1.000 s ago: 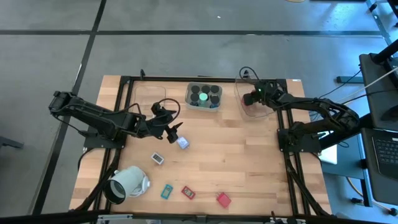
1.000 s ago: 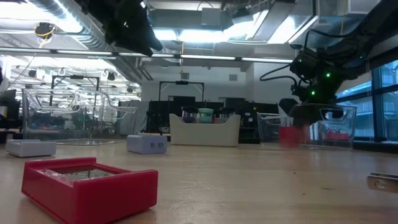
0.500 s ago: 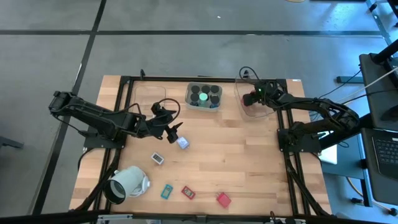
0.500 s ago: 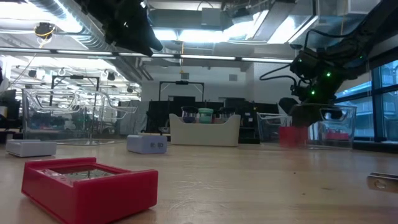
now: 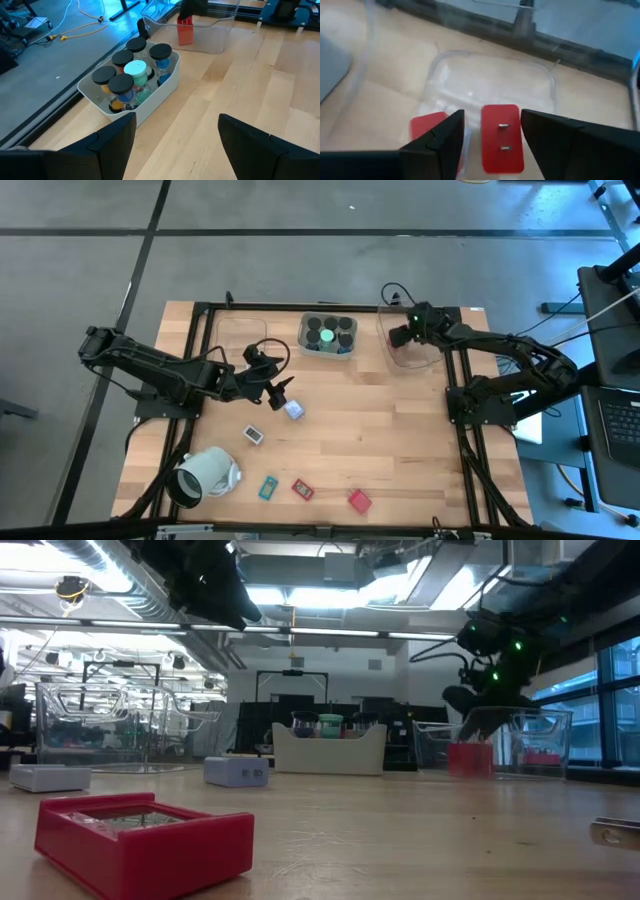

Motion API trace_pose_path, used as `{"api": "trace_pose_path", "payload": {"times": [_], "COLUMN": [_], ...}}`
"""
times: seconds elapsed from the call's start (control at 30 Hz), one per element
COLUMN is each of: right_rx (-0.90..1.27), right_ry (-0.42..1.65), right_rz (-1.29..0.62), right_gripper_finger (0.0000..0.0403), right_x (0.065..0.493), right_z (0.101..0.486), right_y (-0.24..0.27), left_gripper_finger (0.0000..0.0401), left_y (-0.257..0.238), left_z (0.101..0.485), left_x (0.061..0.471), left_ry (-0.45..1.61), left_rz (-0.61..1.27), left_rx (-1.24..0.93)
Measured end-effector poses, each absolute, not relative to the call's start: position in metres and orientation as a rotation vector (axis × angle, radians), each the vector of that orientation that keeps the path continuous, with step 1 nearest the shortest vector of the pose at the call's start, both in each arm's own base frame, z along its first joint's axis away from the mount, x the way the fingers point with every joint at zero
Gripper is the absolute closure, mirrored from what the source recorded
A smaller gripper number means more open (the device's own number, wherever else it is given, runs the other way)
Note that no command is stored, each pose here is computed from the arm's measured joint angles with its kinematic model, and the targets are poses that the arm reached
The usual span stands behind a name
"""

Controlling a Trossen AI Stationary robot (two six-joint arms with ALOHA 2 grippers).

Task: Pick & Place Office items
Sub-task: Put the top red charger adapter into the right transparent bin, then put the red charger adapter into the right transparent bin

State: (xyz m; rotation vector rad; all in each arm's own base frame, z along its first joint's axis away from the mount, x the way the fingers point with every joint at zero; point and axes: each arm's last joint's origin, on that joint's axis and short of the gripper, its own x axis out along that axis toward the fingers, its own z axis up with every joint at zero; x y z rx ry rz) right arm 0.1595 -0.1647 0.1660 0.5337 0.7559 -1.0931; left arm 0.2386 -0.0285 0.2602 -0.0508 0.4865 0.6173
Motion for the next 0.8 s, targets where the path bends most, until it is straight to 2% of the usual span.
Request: {"api": "trace_pose_path", "payload": {"times": [0.27,0.43,0.6,0.8], "right_rx": [0.534,0.489,0.491,0.478], "right_ry": [1.005,1.031,0.971,0.908], "right_rz": [-1.084,-1.086,-0.946,-0.769], "right_gripper_finger": [0.0190,0.0201,0.0206,0.0207], "right_x": [0.170,0.185,0.209,0.234], "right_z": [0.234,0.266,0.275,0.277], "right_y": [-0.163,-0.145,-0.106,-0.031], "left_gripper_finger": [0.0123,0.0123,0.0123,0.0123], "left_y": [-0.028,-0.029,-0.030,-0.030], "left_z": [0.260,0.260,0.259,0.259], "left_x": [0.239,0.239,0.239,0.239], "left_ry": [0.487,0.490,0.503,0.503], "left_rz": [0.617,0.608,0.569,0.562], "left_rx": [-0.050,-0.054,-0.068,-0.079]}}
